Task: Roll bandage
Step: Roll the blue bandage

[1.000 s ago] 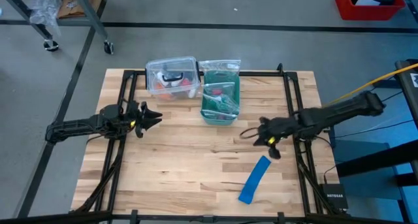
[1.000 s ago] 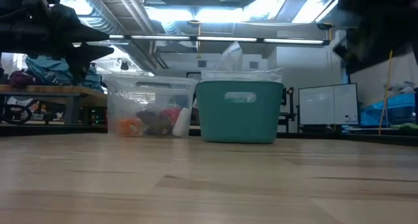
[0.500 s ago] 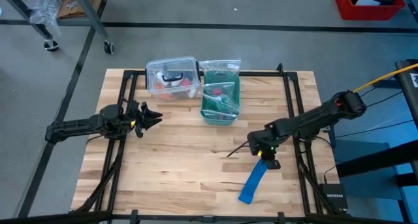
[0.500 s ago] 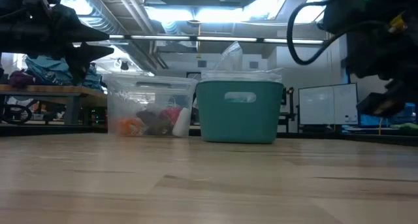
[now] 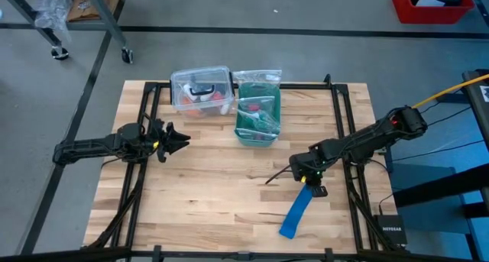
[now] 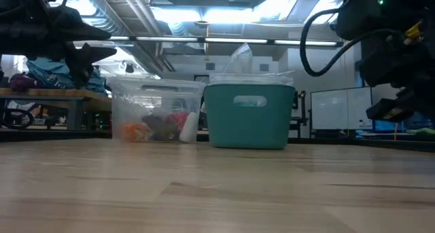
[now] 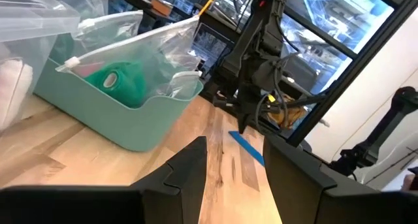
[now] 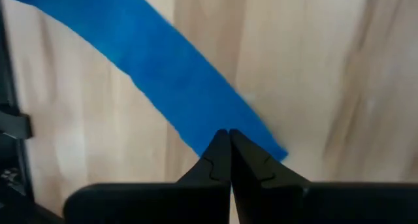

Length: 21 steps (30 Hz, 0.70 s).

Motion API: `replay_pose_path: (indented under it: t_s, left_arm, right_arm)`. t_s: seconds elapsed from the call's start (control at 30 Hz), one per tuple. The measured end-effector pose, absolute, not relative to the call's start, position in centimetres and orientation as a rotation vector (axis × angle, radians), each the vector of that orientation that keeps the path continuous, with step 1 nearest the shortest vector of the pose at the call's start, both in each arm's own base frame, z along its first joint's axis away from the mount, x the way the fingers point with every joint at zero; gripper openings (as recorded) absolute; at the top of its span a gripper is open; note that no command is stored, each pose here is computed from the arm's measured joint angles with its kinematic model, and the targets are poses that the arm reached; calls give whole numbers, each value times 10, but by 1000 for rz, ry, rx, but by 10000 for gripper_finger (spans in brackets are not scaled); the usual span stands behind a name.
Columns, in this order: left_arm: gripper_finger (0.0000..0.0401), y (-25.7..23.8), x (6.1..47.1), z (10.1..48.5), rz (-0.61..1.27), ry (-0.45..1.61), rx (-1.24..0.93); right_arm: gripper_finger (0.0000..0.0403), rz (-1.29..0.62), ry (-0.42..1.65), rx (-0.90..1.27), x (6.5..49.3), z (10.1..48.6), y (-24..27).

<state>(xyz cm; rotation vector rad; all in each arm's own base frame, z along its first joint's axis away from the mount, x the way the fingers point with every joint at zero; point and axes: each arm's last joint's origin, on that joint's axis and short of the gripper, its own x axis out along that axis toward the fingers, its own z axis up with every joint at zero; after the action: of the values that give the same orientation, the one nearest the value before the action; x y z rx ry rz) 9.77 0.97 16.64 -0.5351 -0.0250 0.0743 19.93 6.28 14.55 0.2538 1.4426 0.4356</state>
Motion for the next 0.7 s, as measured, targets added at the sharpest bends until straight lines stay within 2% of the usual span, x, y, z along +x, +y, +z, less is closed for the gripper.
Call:
replay_pose_path:
  t_s: [0.7]
  left_arm:
    - [143,9,98,166,71,-24,-535]
  right_arm:
    - [0,384,1503,237,194,144,60]
